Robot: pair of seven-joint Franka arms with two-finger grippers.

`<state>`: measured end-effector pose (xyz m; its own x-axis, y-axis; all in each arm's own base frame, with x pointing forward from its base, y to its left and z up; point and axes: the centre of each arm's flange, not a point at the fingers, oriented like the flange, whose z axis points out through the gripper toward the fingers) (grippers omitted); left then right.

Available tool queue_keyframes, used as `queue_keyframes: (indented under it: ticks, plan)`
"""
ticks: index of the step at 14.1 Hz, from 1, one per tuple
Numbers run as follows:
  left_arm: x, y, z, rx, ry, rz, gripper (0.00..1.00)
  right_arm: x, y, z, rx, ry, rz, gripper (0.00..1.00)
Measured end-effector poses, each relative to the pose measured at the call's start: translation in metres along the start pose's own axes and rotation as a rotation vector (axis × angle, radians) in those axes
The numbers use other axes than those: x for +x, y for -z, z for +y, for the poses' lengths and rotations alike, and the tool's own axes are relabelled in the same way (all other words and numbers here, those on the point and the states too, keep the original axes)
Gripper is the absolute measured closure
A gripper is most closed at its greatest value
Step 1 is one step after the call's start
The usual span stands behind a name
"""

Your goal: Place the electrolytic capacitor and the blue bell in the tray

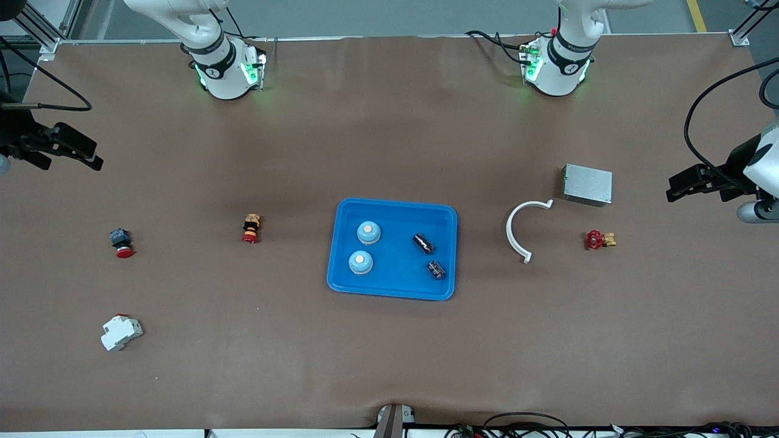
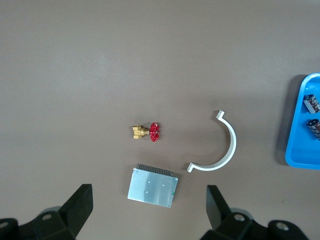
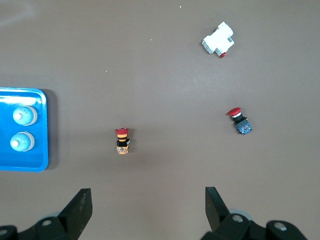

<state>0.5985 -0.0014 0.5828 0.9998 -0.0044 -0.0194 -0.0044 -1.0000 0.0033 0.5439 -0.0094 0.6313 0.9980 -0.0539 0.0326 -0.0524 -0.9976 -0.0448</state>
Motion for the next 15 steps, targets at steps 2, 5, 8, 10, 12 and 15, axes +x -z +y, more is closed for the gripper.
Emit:
queue_keyframes:
  ticks: [2,5,8,10,12,15]
  plan:
    - [0.0003,-0.0007,-0.0013,0.000,0.002,-0.001,0.00,0.0012,0.0010,0.0000,0.000,0.000,0.011,0.00]
    - [0.0003,-0.0007,-0.0041,-0.002,0.004,-0.001,0.00,0.0016,0.0005,0.0000,0.000,0.000,0.013,0.00]
    - [0.0003,-0.0007,-0.0010,-0.003,-0.002,-0.001,0.00,0.0017,0.0004,-0.0002,-0.001,0.002,0.013,0.00]
    - [0.0003,-0.0007,0.0017,-0.003,-0.007,-0.001,0.00,0.0017,0.0003,-0.0001,-0.001,0.003,0.013,0.00]
    - [0.0003,-0.0007,0.0020,-0.003,-0.007,-0.001,0.00,0.0017,0.0003,-0.0001,-0.001,0.003,0.013,0.00]
    - [0.0003,-0.0008,0.0012,-0.003,-0.006,-0.001,0.00,0.0017,0.0002,-0.0001,-0.002,0.003,0.013,0.00]
